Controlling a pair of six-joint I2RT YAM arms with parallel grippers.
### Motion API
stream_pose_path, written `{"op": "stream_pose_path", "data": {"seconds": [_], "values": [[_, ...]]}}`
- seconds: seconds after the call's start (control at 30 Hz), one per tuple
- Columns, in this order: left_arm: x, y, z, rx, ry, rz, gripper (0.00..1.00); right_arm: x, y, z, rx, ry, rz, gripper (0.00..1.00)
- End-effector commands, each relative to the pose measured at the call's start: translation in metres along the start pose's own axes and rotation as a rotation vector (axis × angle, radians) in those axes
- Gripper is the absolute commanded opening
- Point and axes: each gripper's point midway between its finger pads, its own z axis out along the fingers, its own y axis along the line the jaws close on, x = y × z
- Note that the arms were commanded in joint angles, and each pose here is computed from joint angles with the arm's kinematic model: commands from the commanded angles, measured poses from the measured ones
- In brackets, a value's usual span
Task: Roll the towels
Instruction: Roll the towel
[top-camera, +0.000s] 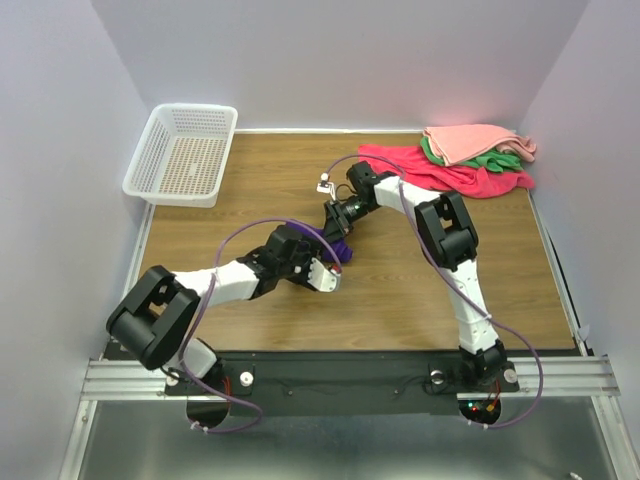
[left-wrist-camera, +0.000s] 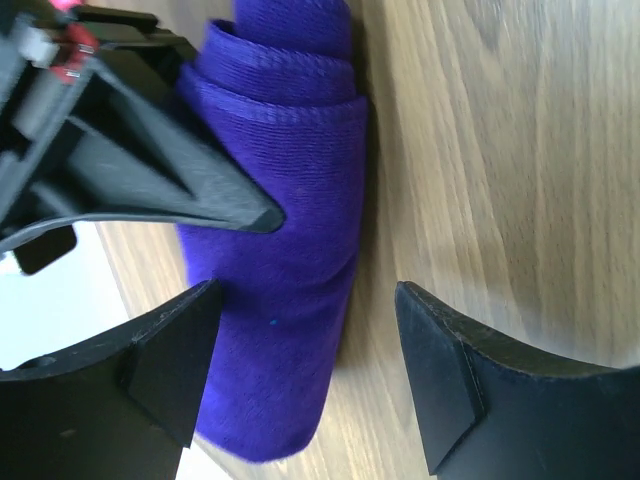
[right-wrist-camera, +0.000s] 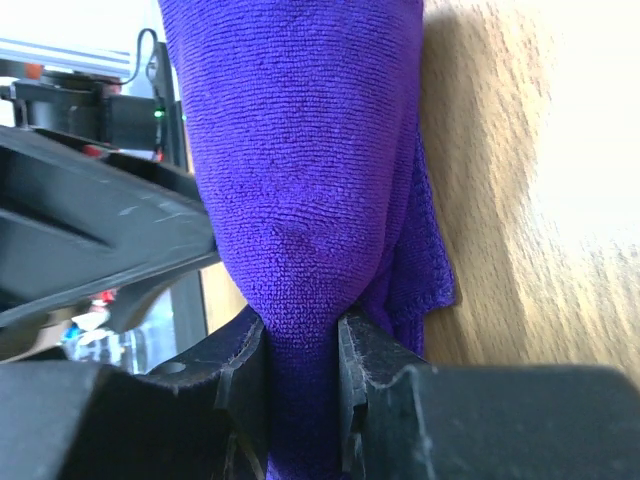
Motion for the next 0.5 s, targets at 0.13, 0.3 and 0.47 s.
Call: {"op": "stream_pose_path", "data": {"seconds": [0.13, 0.3, 0.47], "values": [[0.008, 0.008, 0.019, -0.025, 0.035, 0.033, 0.82, 0.037, -0.015, 0.018, -0.041, 0.099, 0.125, 0.04], [0.009, 0.003, 0.027, -0.011, 0.031, 0.002, 0.81, 0.043, -0.014, 0.019, -0.063, 0.119, 0.120, 0.04], [0.013, -0.001, 0.034, 0.004, 0.044, -0.004, 0.76, 0.055, -0.009, 0.025, -0.069, 0.170, 0.092, 0.06]]}}
